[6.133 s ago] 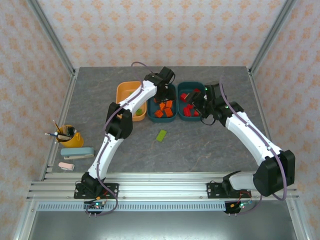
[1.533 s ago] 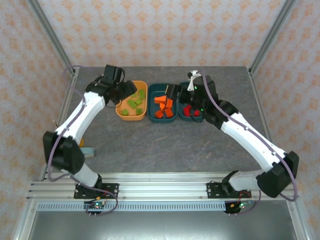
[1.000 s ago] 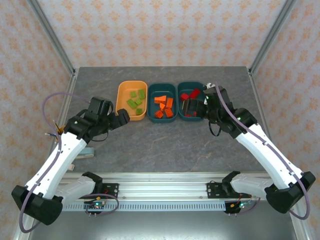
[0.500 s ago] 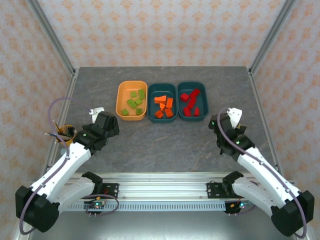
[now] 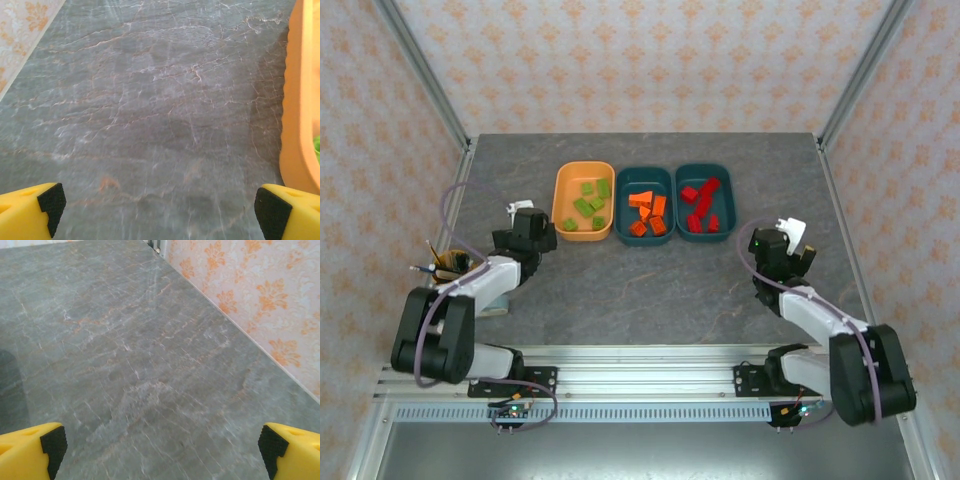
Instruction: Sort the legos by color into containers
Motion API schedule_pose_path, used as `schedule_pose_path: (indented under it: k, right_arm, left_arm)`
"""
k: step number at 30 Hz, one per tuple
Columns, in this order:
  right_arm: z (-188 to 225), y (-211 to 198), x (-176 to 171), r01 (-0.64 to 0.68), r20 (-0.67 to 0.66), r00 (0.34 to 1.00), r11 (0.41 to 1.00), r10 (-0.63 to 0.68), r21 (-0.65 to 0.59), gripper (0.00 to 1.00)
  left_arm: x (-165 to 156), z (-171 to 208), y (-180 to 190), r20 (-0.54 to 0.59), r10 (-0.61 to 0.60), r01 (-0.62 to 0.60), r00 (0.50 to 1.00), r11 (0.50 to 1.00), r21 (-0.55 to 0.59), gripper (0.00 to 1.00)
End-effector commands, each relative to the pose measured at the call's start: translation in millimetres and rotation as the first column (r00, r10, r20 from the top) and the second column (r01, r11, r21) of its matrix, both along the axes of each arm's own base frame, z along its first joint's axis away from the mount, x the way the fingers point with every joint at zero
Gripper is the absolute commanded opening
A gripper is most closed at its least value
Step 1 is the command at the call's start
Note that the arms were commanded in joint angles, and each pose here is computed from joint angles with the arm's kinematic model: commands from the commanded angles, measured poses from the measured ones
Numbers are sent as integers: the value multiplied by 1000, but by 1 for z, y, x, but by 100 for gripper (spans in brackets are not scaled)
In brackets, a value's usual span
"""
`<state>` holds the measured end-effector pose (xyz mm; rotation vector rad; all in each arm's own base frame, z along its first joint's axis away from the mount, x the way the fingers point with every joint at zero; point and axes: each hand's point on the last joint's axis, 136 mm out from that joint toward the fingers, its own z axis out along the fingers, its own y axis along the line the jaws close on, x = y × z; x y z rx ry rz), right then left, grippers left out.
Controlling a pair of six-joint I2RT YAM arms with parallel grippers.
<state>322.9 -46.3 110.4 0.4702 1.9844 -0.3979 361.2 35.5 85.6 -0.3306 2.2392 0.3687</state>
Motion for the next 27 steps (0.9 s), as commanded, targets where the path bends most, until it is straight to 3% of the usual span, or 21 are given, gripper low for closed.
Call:
schedule_pose_path:
  k: [1,9,11,14,18,27]
  right_arm:
    - [12,2,27,-60,121,991,997,55,45,100]
    - [-6,-10,57,-106,163,983,988,87,109,100]
    - [-16,-4,60,-142,176,977,984,121,108,100]
    - [-17,0,60,-168,163,975,979,148,113,100]
    - [-19,1,62,-170,150,977,980,154,106,99]
    - [-18,3,64,-153,127,982,985,142,76,99]
  left_arm:
    - [30,20,2,135,-30,27,990,999,26,100]
    - [42,18,1,202,-102,99,974,995,23,100]
    - [37,20,-2,252,-116,114,961,993,23,100]
    - [22,16,11,366,-51,41,929,999,34,100]
    - [22,12,10,308,-44,36,950,999,32,100]
    - [22,13,10,316,-44,35,948,999,35,100]
